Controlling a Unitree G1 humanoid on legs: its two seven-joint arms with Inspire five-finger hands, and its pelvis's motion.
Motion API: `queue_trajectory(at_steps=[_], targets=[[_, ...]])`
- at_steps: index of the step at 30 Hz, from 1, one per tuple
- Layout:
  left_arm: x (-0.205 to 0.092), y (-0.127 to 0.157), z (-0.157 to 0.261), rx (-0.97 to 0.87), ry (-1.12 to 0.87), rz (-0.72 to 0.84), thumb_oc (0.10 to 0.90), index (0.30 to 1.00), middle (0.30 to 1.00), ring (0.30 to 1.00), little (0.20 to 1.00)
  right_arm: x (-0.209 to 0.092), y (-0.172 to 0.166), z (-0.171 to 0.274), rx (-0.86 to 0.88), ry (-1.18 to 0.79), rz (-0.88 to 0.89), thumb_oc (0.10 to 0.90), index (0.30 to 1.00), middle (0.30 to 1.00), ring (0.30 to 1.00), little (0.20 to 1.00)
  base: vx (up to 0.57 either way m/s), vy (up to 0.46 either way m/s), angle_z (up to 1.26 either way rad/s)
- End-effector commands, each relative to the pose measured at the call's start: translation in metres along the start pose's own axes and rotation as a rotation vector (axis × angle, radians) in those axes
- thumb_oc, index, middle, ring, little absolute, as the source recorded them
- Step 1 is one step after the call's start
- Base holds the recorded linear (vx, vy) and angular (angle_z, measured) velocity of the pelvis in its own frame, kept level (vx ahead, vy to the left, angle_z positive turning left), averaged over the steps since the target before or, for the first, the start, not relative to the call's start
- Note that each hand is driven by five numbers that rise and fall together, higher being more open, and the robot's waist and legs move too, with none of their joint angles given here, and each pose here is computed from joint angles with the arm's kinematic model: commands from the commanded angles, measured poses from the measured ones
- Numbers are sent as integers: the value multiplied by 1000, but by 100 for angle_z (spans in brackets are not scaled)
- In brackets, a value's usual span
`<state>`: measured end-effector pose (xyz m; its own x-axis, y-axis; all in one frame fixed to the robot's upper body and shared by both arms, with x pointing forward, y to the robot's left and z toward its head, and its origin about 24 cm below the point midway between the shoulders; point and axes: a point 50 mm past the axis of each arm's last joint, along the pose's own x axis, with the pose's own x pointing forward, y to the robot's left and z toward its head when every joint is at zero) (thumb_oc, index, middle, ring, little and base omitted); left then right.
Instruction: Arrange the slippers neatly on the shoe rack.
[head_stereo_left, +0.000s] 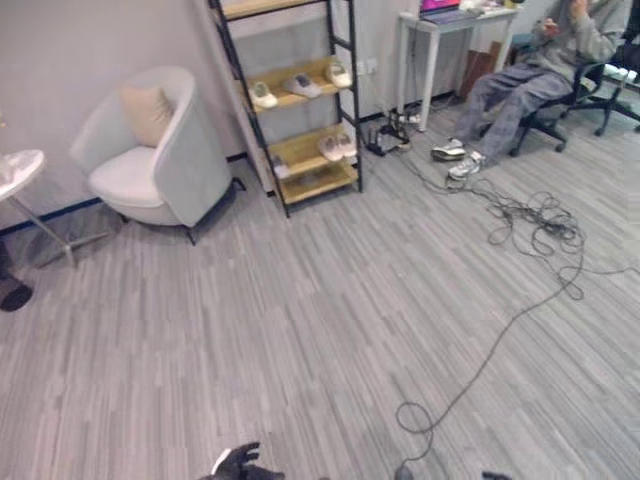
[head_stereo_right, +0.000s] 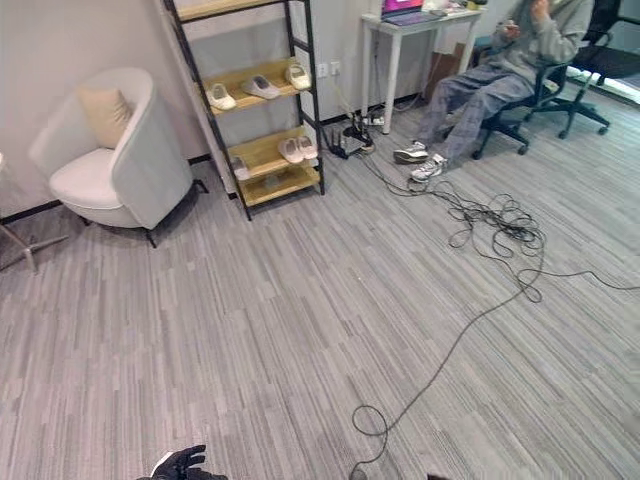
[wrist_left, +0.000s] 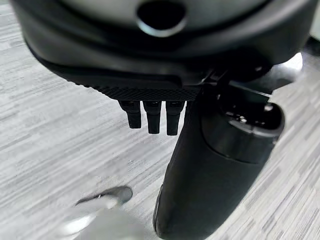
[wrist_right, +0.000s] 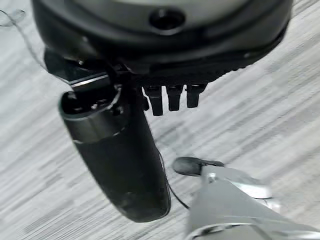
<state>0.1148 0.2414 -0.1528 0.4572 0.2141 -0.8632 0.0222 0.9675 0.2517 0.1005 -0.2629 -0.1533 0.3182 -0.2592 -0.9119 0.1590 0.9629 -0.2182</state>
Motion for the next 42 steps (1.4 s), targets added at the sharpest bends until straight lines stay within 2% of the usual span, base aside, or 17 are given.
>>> queue_trajectory(at_steps=[1, 5, 8, 10, 15, 19, 20, 22, 27, 29, 31, 34, 35, 38, 42], targets=[[-1, -11, -5, 5, 25, -41, 800, 900, 900, 900, 900, 0, -16, 8, -75, -21, -42, 800, 900, 900, 900, 900, 139, -35, -43], [-6, -15, -31, -56, 120, -64, 800, 900, 900, 900, 900, -1, -14, 1, -82, -10, -17, 800, 900, 900, 900, 900, 210, -28, -27], [-6, -16, -30, -46, 124, -74, 800, 900, 900, 900, 900, -1, -13, 2, -92, -13, -13, 800, 900, 900, 900, 900, 118, -90, -2], [1, -18, -1, 18, 38, -96, 800, 900, 900, 900, 900, 0, -9, 14, -121, -50, 0, 800, 900, 900, 900, 900, 82, -261, 6], [2, -24, 10, 27, -9, -118, 800, 900, 900, 900, 900, 1, -7, 25, -202, -68, 2, 800, 900, 900, 900, 900, 231, 27, 15], [-4, -23, -20, 41, 93, -109, 800, 900, 900, 900, 900, 1, -2, 33, -216, -97, 10, 800, 900, 900, 900, 900, 845, 244, -31], [-10, -17, -44, 19, 177, -94, 800, 900, 900, 900, 900, 1, 4, 23, -244, -67, 35, 800, 900, 900, 900, 900, 526, 181, -39], [-12, -15, -52, 51, 205, -96, 800, 900, 900, 900, 900, 1, 6, 14, -227, -42, 38, 800, 900, 900, 900, 900, 731, 216, -74], [-5, -8, -27, 125, 122, -93, 800, 900, 900, 900, 900, 0, 13, 10, -211, -37, 65, 800, 900, 900, 900, 900, 541, 269, -4], [1, 1, 1, 38, 35, -45, 800, 900, 900, 900, 900, 1, 20, 26, -201, -101, 78, 800, 900, 900, 900, 900, 562, 314, 0], [3, 0, 9, -24, 9, -43, 800, 900, 900, 900, 900, 0, 22, 25, -189, -107, 83, 800, 900, 900, 900, 900, 539, 107, 10], [3, -4, 15, -17, -12, -57, 800, 900, 900, 900, 900, 0, 23, 23, -193, -108, 89, 800, 900, 900, 900, 900, 466, -19, -3], [4, -16, 21, 62, -37, -93, 800, 900, 900, 900, 900, -1, 22, 8, -184, -68, 90, 800, 900, 900, 900, 900, 1039, -252, 68], [2, -24, 7, 52, 17, -118, 800, 900, 900, 900, 900, -3, 17, -26, -187, 58, 97, 800, 900, 900, 900, 900, 1192, -398, 116], [-3, -32, -15, 138, 95, -162, 800, 900, 900, 900, 900, -3, 9, -24, -228, 55, 90, 800, 900, 900, 900, 900, 635, -400, 85]])
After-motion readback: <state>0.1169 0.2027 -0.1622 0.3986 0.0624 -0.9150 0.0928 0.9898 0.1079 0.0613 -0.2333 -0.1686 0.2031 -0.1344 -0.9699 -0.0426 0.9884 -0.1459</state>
